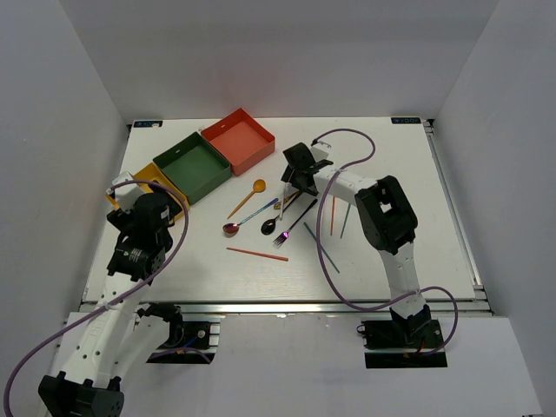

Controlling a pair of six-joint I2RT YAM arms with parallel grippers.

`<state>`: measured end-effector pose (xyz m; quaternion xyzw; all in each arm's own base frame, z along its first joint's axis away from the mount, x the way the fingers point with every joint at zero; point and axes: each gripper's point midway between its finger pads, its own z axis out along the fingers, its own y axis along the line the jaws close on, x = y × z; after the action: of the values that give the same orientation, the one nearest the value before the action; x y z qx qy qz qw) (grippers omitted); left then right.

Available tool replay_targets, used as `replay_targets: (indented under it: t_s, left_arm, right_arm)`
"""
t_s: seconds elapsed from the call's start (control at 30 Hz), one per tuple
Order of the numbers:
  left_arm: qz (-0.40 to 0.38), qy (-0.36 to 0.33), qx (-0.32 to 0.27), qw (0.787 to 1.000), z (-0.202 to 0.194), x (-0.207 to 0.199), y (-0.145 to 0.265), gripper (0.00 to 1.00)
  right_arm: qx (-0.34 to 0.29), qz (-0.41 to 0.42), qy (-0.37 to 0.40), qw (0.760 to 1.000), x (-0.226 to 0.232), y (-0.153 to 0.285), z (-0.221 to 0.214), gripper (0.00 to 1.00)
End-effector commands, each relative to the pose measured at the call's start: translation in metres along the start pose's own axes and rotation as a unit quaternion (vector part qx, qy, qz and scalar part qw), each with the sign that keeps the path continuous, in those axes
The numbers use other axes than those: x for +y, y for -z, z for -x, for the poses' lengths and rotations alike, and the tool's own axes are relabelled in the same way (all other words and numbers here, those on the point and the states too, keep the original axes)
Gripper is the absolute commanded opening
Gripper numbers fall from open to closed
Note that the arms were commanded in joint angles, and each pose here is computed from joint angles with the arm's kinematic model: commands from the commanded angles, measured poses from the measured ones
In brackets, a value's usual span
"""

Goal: Sort the eating utensils into containers

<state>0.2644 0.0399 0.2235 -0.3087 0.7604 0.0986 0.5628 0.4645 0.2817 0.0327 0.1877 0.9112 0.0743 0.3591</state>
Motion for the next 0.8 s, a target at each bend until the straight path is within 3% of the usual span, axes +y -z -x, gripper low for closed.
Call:
replay_targets:
  t_s: [0.0, 0.33, 0.5, 0.6, 0.77]
  left_arm:
    - [-0.033, 0.003, -0.004, 0.999, 0.002, -0.01, 0.005, 0.98]
    - [-0.074, 0.002, -0.001, 0.997, 0.0, -0.024, 0.017, 0.98]
    - [-0.092, -0.003, 0.006, 0.996, -0.003, -0.032, 0.021, 0.98]
    - [-0.106, -0.007, 0.013, 0.994, -0.005, -0.037, 0.025, 0.98]
    - [-0.117, -0.018, 0.023, 0.993, -0.008, -0.043, 0.028, 0.98]
  right_arm:
    - [0.008, -0.045, 0.001, 0.999, -0.022, -0.014, -0.011, 0.77]
    - [0.021, -0.087, 0.016, 0.996, -0.035, -0.033, -0.014, 0.47]
    - [0.028, -0.121, 0.041, 0.991, -0.044, -0.041, -0.016, 0.44]
    - [0.047, -0.124, 0.067, 0.989, -0.04, -0.046, -0.019, 0.38]
    - [0.076, -0.136, 0.09, 0.984, -0.04, -0.035, -0.038, 0.38]
